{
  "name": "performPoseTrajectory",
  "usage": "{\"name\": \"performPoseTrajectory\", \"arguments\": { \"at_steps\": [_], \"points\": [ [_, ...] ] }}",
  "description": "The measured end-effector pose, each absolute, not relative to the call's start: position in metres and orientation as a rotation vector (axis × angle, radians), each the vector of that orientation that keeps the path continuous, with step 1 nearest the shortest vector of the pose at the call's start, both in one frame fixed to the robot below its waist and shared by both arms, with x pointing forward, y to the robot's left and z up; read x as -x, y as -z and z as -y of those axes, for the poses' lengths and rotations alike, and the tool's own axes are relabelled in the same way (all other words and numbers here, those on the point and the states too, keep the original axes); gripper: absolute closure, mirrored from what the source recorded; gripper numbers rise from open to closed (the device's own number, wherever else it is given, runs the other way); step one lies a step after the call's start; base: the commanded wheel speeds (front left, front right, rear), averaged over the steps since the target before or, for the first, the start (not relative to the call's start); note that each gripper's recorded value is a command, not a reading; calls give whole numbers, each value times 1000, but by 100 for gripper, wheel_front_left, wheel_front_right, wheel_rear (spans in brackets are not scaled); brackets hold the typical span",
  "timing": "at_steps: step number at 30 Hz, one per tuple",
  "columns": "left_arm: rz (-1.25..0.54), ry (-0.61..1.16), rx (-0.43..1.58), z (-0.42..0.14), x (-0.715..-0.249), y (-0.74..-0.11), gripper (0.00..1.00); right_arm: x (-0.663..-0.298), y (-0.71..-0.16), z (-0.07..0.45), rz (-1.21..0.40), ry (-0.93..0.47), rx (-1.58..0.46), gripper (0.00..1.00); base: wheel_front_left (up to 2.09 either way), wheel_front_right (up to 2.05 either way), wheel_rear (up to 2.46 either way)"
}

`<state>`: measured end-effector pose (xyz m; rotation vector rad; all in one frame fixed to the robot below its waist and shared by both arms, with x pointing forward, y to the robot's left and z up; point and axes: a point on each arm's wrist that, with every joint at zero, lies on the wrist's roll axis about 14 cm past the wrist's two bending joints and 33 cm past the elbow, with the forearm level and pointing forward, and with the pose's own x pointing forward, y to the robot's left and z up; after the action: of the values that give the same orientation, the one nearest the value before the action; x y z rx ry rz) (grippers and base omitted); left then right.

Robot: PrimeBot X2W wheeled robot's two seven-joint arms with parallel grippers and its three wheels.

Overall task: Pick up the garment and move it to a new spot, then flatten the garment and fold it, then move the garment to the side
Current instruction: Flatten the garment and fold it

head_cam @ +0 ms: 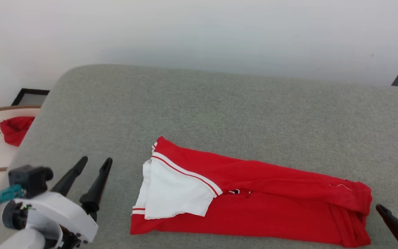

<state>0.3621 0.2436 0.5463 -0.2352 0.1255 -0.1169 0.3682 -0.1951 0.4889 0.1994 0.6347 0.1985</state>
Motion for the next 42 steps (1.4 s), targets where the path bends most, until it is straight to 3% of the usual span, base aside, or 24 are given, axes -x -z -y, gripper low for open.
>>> {"name": "performPoseTrajectory", "arguments": {
  "at_steps": [16, 22, 39, 41, 42],
  "points": [
    [44, -21, 242, -278, -329, -549, 0, -350, -448, 204, -874, -166, -198, 0, 0, 0, 0],
    [64, -60, 271, -284, -322, -542, 0, -371, -448, 201, -887, -181, -157, 0, 0, 0, 0],
    [28, -80, 286, -280, -351, -512, 0, -403, -380, 179, -1146, -214, -183, 0, 0, 0, 0],
    [20, -81, 286, -280, -353, -509, 0, -404, -376, 176, -1170, -229, -185, 100, 0, 0, 0],
    [20, -84, 291, -280, -354, -508, 0, -405, -375, 176, -1173, -232, -185, 100, 0, 0, 0]
  ]
}}
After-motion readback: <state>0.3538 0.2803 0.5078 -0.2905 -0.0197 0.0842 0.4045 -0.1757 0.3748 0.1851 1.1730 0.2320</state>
